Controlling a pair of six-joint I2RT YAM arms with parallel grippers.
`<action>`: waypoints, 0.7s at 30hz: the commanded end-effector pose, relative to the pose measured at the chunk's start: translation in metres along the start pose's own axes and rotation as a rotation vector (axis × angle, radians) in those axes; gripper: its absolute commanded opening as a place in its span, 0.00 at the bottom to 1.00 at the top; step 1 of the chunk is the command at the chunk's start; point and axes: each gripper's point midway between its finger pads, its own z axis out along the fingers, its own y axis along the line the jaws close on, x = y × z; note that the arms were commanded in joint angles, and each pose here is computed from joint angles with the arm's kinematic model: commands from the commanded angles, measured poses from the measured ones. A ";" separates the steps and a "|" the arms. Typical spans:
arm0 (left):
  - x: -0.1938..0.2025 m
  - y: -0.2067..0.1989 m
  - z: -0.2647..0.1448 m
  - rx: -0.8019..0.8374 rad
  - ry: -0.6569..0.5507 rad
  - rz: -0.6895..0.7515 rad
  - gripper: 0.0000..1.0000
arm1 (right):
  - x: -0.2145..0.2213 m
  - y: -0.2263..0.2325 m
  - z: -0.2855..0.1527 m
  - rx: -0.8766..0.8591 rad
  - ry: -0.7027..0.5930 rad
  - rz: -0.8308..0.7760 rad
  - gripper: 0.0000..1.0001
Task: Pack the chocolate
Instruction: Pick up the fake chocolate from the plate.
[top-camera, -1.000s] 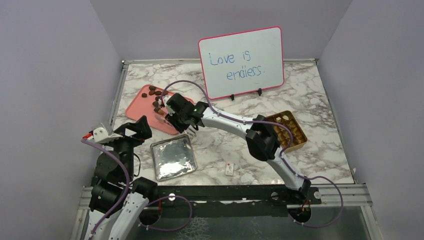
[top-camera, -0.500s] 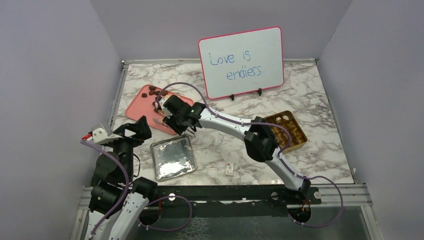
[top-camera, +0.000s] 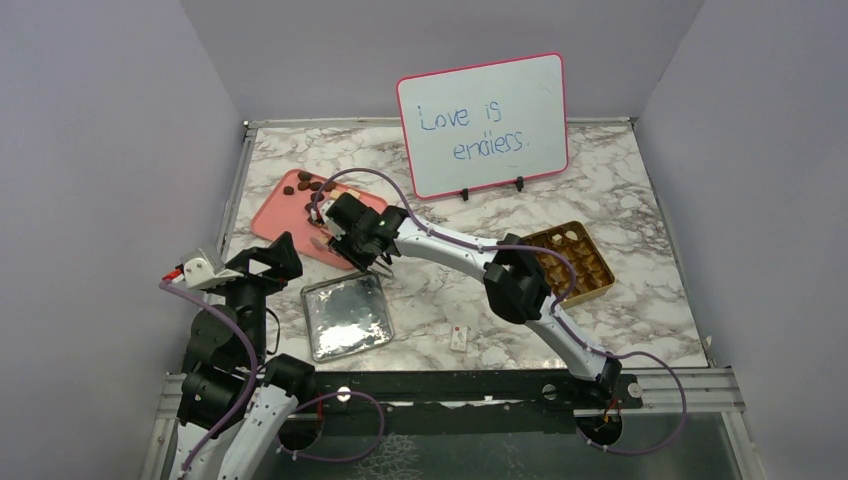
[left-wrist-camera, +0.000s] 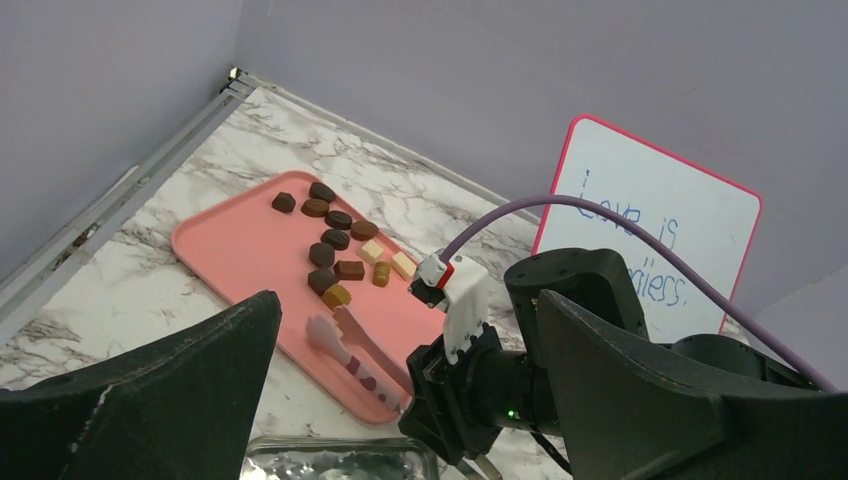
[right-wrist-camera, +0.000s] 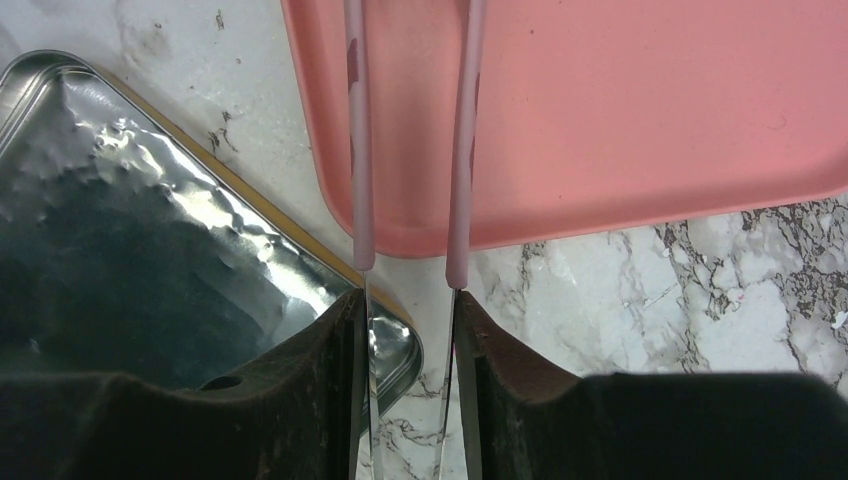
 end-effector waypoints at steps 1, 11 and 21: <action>-0.012 0.003 -0.005 -0.013 -0.034 -0.021 0.99 | -0.004 0.000 -0.005 0.016 0.000 -0.014 0.38; -0.011 0.002 -0.005 -0.011 -0.031 -0.020 0.99 | 0.001 -0.006 -0.019 0.046 0.019 -0.003 0.37; -0.011 0.002 -0.005 -0.011 -0.031 -0.021 0.99 | 0.000 -0.003 -0.031 0.037 0.006 0.047 0.36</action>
